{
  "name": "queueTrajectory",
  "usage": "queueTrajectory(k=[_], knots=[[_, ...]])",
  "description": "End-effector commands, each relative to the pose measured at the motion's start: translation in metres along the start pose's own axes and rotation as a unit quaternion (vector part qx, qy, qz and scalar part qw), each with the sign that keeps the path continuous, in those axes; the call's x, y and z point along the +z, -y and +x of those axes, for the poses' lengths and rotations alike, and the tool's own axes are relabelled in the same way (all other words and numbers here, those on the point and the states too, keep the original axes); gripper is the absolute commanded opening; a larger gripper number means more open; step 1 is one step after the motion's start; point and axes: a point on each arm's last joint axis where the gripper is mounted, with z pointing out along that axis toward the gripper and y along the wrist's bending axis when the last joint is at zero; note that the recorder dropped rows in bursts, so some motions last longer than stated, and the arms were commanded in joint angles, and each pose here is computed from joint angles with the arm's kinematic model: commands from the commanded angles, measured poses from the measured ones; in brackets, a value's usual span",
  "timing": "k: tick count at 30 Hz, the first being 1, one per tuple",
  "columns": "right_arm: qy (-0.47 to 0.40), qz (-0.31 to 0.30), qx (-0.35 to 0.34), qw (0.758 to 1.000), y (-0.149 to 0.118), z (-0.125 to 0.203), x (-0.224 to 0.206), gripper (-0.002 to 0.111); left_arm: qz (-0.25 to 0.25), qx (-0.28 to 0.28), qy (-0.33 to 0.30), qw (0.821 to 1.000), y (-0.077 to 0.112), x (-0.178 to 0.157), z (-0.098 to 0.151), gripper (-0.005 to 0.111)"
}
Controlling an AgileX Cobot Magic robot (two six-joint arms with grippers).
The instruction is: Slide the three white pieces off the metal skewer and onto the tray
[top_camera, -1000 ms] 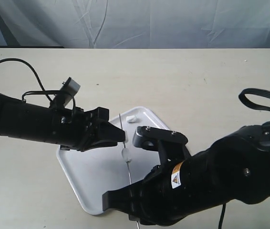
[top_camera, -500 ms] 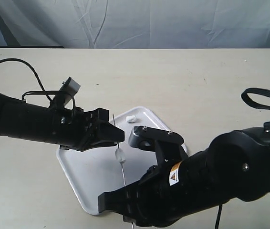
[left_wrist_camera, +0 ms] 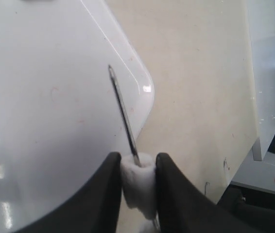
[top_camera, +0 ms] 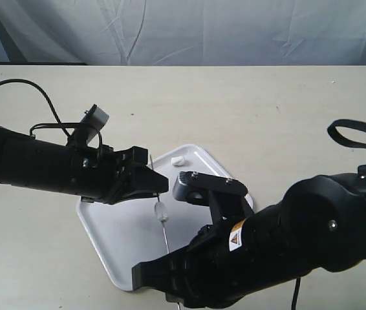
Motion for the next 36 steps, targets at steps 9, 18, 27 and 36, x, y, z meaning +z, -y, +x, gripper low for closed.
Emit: queueTrajectory(k=[9, 18, 27, 36], knots=[[-0.043, 0.008, -0.006, 0.999, 0.001, 0.008, 0.0, -0.001, -0.021, -0.002, 0.009, 1.0, -0.004, 0.002, 0.0, 0.02], [-0.094, 0.018, -0.006, 0.995, 0.003, 0.017, -0.001, -0.001, -0.059, -0.003, 0.024, 0.998, -0.011, 0.001, -0.003, 0.02], [-0.125, 0.024, -0.005, 0.992, 0.004, 0.022, -0.002, -0.001, -0.08, -0.003, 0.033, 0.996, -0.015, 0.001, -0.005, 0.02], [-0.09, 0.025, -0.02, 0.995, 0.005, 0.016, -0.001, -0.001, -0.064, -0.003, 0.027, 0.998, -0.012, 0.001, -0.004, 0.031]])
